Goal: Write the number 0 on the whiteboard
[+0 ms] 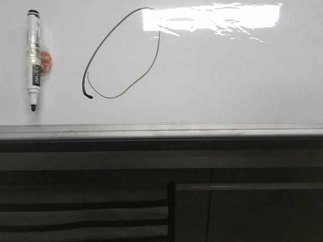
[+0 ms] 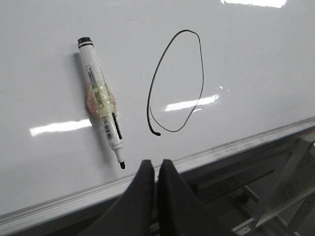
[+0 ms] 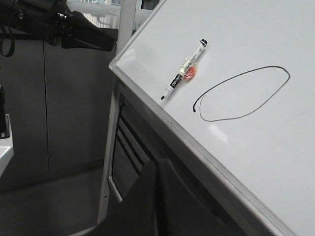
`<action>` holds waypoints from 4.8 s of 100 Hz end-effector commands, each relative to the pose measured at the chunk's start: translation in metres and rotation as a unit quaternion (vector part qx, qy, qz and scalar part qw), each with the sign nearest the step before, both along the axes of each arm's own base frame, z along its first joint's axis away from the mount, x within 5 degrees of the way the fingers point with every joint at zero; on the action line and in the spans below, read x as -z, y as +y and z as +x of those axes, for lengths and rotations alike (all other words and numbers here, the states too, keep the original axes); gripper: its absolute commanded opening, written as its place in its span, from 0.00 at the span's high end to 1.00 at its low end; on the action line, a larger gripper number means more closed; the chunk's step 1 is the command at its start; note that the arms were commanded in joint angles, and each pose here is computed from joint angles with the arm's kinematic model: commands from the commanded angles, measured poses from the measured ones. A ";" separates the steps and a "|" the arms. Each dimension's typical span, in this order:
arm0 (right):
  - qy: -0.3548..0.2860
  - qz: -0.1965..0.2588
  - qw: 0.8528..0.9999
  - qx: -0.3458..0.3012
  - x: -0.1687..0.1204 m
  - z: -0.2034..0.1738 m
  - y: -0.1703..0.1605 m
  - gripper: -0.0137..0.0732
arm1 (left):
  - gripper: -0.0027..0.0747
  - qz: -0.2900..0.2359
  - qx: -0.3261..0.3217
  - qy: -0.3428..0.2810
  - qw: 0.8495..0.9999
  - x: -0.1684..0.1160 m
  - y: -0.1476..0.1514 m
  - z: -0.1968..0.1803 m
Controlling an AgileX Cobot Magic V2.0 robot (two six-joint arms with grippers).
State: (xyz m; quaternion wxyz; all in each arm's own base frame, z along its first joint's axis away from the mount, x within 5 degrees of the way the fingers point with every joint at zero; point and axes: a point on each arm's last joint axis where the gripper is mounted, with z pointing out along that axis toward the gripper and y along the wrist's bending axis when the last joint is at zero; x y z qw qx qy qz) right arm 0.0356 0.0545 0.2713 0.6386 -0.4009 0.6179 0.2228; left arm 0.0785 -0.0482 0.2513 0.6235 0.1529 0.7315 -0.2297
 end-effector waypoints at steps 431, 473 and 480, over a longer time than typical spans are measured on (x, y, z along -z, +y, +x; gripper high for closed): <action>0.107 0.089 0.855 0.499 0.092 0.017 -0.062 0.92 | 0.99 0.087 -0.252 0.011 0.964 0.073 0.046 -0.025; 0.090 0.052 0.859 0.501 0.092 0.017 -0.062 0.92 | 0.99 0.087 -0.252 0.011 0.964 0.073 0.046 -0.025; 0.090 0.052 0.859 0.501 0.092 0.017 -0.062 0.92 | 0.99 0.087 -0.252 0.011 0.964 0.073 0.046 -0.025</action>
